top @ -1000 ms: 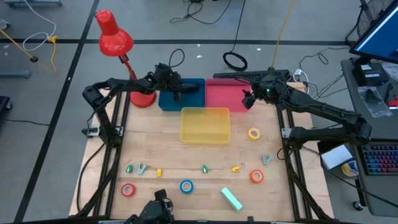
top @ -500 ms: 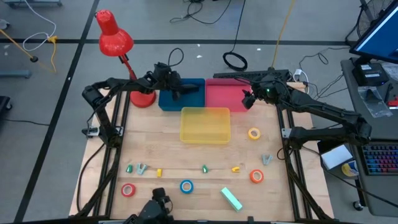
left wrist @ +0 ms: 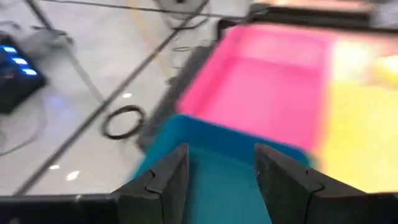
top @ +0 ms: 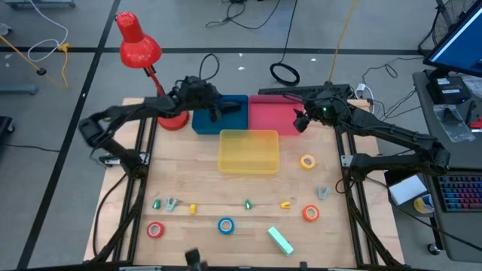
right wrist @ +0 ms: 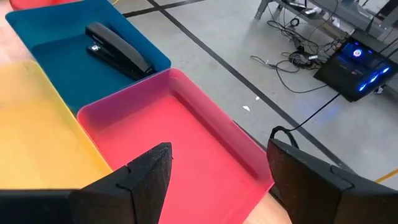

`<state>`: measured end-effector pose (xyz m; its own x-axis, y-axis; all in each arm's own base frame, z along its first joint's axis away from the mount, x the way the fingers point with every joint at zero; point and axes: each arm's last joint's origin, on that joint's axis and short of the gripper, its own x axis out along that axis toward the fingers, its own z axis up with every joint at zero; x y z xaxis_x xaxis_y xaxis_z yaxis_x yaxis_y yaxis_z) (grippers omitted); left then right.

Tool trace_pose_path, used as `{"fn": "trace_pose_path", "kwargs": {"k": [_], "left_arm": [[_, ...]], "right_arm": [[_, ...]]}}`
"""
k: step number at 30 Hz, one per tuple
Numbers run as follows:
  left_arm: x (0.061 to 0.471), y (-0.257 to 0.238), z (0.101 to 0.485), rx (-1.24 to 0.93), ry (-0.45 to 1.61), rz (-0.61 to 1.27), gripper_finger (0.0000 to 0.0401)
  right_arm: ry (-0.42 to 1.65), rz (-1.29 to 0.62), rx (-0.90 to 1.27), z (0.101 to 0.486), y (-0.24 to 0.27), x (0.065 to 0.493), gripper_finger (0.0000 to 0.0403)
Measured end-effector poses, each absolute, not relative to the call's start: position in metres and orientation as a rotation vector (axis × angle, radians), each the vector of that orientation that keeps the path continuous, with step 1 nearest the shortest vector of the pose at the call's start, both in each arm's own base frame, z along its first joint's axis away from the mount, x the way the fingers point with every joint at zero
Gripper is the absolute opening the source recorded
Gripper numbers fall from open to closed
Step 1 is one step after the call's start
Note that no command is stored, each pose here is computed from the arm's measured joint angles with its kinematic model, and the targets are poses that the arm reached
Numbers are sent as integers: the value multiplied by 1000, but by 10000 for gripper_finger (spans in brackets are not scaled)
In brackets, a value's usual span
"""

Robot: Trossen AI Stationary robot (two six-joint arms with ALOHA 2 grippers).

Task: Pick and place Stapler, Stapler remover, tape
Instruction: Put the light green stapler into the blue bin

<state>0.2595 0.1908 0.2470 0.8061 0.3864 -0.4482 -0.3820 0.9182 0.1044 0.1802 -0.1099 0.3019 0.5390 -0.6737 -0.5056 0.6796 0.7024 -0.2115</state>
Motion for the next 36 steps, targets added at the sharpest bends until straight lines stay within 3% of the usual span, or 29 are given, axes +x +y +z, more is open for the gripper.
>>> {"fn": "trace_pose_path", "kwargs": {"k": [5,11,19,23,28,32,36], "left_arm": [[255,128,271,-54,559,264,179],[240,72,278,-140,713,235,176],[229,27,274,-238,862,225,175],[229,13,272,-219,884,219,175],[226,5,274,-183,884,212,175],[221,4,277,-157,883,199,175],[212,5,280,-139,831,189,175]], "right_arm": [[591,-797,-19,303,-110,181,254],[536,-792,-74,309,-112,184,254],[468,-789,-148,318,-114,187,254],[366,-811,-10,321,-114,189,254],[261,-554,147,326,-104,198,254],[160,-396,113,336,-80,211,254],[72,-355,43,346,-51,221,254]]}}
